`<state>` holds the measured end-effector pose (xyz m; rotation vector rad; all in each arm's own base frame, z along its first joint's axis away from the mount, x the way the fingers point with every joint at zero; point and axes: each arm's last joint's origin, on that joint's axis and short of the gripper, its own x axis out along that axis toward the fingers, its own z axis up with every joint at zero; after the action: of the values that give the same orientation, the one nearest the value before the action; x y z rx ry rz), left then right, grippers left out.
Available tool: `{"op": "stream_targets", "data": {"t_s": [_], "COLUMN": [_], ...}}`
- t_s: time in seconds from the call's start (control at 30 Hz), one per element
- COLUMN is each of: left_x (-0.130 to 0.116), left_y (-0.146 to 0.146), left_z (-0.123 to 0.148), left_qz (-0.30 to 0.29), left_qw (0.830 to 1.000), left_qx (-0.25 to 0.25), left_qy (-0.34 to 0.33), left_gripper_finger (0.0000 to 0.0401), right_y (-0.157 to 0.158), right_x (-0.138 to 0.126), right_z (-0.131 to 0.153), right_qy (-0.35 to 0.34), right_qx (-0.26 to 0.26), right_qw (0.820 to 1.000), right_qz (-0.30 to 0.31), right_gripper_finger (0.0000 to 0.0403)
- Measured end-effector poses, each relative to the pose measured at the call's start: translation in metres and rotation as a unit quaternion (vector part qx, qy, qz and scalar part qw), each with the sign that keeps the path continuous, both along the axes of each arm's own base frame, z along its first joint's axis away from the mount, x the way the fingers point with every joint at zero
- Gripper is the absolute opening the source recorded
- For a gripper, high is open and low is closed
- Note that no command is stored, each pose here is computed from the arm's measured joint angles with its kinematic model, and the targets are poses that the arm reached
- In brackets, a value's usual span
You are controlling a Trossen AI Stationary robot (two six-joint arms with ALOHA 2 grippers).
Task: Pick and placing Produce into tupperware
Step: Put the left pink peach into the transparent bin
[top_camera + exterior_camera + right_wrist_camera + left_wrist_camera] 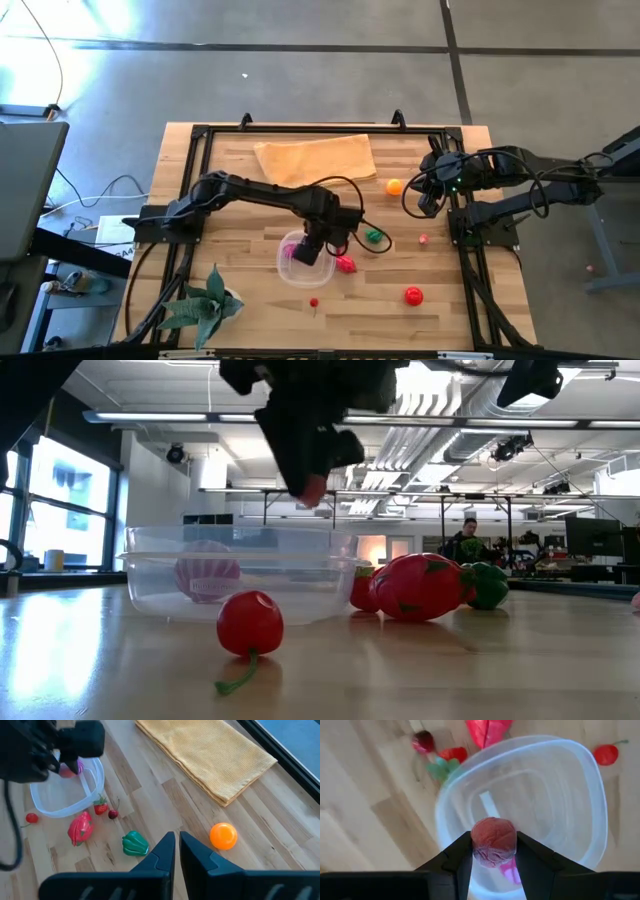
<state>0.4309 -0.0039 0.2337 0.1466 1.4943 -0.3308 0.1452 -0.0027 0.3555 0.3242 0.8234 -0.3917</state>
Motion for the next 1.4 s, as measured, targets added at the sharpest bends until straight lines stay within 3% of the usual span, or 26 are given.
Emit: {"op": "stream_targets", "data": {"t_s": [0.23, 0.57, 1.4], "left_x": [-0.010, -0.013, -0.009], "left_y": [0.000, -0.002, -0.002], "left_z": [-0.033, -0.064, -0.069], "left_qz": [0.011, 0.023, -0.016], "left_qw": [0.999, 0.998, 0.999], "left_qx": [-0.008, -0.033, -0.036], "left_qy": [0.049, 0.043, 0.014], "left_gripper_finger": [0.0127, 0.0127, 0.0127], "right_y": [0.000, 0.000, 0.000], "right_x": [0.000, 0.000, 0.000], "right_z": [0.000, 0.000, 0.000], "right_qy": [0.000, 0.000, 0.000], "right_qx": [0.000, 0.000, 0.000], "right_qw": [1.000, 1.000, 1.000], "right_qz": [0.000, 0.000, 0.000], "right_gripper_finger": [0.0018, 0.0018, 0.0018]}}
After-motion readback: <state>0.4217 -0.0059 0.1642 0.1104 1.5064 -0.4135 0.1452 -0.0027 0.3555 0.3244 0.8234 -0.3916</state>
